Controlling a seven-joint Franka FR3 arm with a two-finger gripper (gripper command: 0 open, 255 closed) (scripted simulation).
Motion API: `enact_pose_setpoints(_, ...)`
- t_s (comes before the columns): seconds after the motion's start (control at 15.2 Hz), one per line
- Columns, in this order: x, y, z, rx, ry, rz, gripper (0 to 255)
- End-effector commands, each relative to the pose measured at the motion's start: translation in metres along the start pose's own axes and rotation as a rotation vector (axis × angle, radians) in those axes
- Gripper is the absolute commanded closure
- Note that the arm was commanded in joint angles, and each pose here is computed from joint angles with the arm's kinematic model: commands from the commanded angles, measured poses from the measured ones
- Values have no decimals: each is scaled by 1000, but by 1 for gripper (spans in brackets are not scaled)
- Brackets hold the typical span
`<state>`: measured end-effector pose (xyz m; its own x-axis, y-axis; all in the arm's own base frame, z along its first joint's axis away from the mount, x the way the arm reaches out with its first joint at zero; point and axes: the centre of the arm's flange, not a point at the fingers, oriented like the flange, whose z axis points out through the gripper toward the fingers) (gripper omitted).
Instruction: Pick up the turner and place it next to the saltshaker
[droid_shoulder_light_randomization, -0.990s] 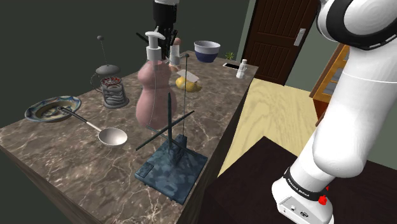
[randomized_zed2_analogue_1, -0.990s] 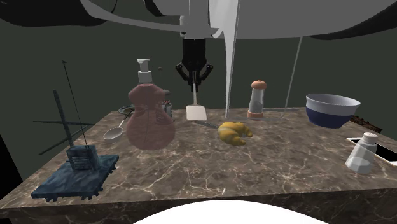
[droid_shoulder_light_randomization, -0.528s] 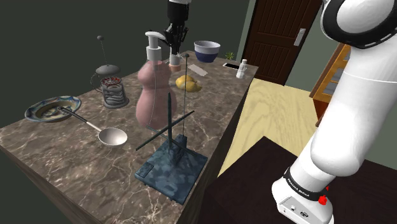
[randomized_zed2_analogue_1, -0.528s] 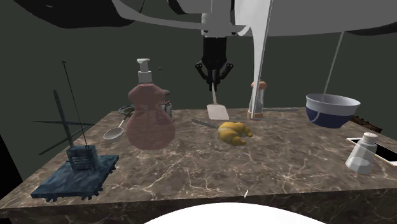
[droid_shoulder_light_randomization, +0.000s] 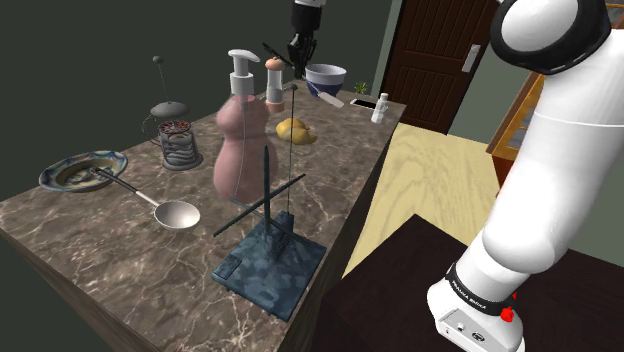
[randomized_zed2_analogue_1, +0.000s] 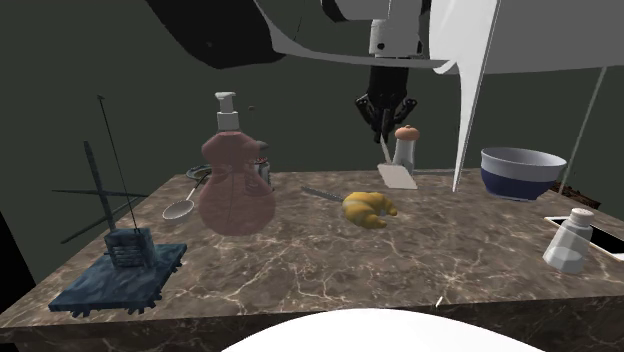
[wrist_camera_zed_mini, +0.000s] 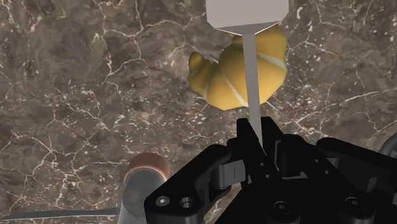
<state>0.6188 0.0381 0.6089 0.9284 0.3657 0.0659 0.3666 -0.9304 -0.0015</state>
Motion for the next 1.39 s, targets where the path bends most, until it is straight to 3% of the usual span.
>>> enact_pose_setpoints(0.0, -3, 24, 0, 0, 0, -1, 255)
enact_pose_setpoints(0.99, -28, 220, -3, 0, 0, -1, 255)
enact_pose_setpoints(1.32, -30, 220, 24, 0, 0, -1, 255)
